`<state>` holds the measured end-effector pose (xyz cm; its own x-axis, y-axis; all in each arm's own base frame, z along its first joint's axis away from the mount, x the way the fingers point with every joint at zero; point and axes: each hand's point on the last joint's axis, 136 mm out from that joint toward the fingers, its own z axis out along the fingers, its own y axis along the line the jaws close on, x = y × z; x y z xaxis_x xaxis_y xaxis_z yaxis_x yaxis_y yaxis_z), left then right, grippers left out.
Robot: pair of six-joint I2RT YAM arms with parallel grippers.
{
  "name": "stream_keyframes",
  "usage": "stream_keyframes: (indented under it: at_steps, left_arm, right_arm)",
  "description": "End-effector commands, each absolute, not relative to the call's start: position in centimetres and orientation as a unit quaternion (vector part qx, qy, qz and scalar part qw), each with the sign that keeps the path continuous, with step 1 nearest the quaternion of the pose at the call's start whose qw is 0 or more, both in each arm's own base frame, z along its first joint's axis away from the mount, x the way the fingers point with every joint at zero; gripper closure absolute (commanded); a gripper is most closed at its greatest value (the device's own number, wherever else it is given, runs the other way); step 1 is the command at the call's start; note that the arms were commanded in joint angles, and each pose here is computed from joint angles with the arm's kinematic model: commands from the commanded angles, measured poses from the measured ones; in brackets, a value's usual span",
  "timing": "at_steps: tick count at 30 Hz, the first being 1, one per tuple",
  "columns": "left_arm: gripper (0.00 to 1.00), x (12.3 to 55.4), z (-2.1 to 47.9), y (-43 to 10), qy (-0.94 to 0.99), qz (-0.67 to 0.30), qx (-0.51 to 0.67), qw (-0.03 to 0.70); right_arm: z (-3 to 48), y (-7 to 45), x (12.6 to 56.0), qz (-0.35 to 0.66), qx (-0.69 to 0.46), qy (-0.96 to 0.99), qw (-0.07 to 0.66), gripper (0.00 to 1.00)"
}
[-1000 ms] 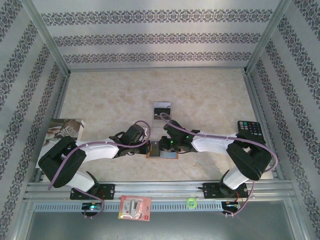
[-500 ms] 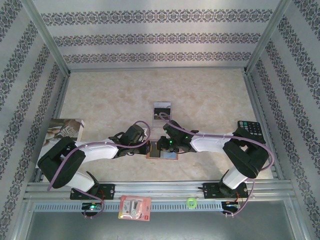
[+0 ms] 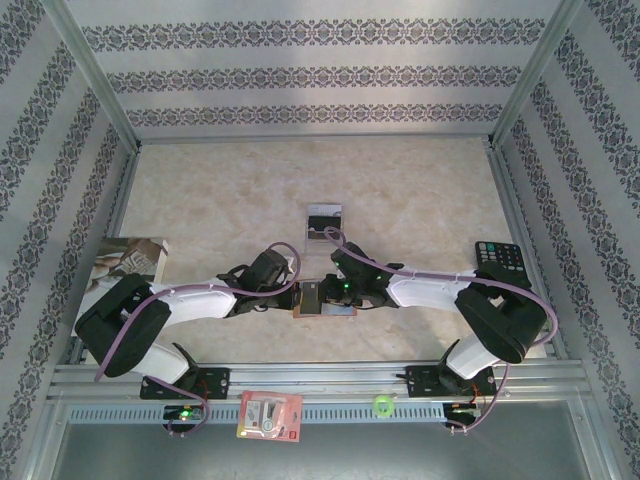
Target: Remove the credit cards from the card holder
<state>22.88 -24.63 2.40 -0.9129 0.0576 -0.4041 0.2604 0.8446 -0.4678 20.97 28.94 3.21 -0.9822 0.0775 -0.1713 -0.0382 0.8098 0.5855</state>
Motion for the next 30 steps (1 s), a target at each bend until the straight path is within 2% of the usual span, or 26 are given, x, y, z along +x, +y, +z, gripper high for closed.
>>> stream_keyframes:
  at_steps: [1, 11, 13, 16, 30]
  left_arm:
    - [1.00, 21.1, 0.3, -23.1, 0.956, -0.239, 0.076, 0.151]
    - [1.00, 21.1, 0.0, -23.3, 0.957, -0.240, 0.078, 0.146]
    - [1.00, 21.2, 0.0, -23.3, 0.956, -0.240, 0.078, 0.147]
    - [1.00, 21.2, 0.1, -23.2, 0.956, -0.239, 0.078, 0.148]
    - [1.00, 21.8, 0.9, -23.1, 0.954, -0.247, 0.071, 0.157]
  right_arm:
    - [2.4, 28.0, 21.1, 0.292, 0.030, 0.952, 0.091, 0.81]
    - [1.8, 29.3, 21.3, 0.310, 0.022, 0.948, 0.074, 0.83]
    - [1.7, 29.2, 21.3, 0.310, 0.025, 0.947, 0.074, 0.87]
    - [1.6, 29.0, 21.3, 0.311, 0.028, 0.947, 0.075, 1.00]
    - [4.1, 24.5, 21.0, 0.250, -0.013, 0.959, 0.132, 1.00]
